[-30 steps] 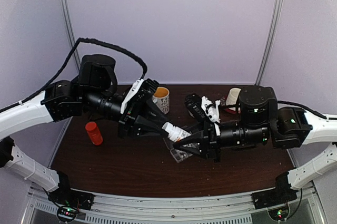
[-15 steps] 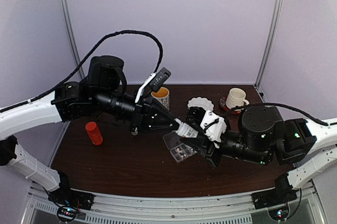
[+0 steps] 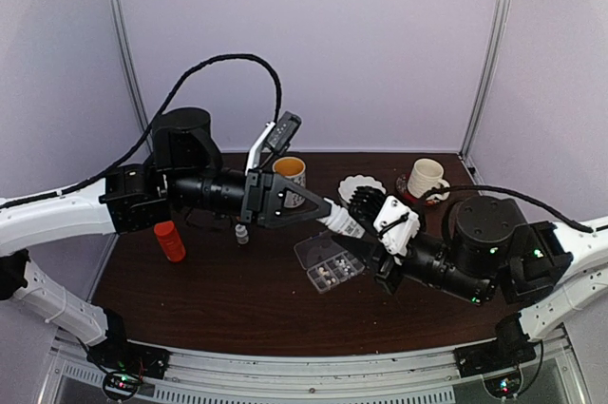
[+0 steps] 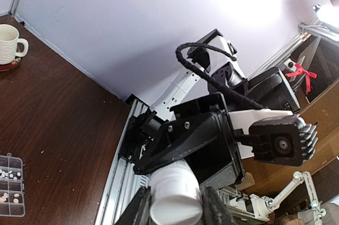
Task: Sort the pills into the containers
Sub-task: Close the lid of the pill bottle.
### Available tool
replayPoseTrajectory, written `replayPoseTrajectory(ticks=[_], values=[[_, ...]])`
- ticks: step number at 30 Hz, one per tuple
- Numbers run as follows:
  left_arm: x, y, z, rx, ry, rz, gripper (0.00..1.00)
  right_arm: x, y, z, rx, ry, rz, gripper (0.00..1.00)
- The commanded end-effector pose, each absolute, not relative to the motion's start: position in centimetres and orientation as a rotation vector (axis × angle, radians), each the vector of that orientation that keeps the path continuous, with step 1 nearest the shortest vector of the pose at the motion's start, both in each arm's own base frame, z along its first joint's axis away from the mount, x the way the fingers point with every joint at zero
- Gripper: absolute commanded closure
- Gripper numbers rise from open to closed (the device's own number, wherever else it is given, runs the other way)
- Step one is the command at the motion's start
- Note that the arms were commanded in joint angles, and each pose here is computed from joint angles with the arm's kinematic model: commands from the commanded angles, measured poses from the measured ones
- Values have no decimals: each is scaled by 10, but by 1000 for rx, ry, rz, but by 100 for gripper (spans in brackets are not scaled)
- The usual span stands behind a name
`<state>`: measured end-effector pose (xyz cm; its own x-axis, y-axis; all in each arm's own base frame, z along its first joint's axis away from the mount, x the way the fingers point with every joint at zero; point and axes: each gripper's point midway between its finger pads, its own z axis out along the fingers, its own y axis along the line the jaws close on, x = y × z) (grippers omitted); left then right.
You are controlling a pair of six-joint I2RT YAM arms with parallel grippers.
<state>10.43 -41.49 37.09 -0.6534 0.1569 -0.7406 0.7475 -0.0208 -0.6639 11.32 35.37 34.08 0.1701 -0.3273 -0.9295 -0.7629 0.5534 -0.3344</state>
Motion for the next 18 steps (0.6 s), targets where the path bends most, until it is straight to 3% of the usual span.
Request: replayPoseTrajectory(ticks=[1, 12, 15, 18], values=[[81, -417, 374, 1005, 1816, -1834, 85, 108, 354, 366, -980, 1347, 440, 100], [89, -418, 342, 995, 2029, -1694, 85, 114, 368, 337, -1098, 1373, 187, 100], [89, -420, 346, 986, 2010, -1703, 85, 115, 369, 341, -1044, 1381, 244, 100], [86, -424, 350, 996, 1970, -1724, 85, 114, 368, 357, -971, 1395, 475, 100]])
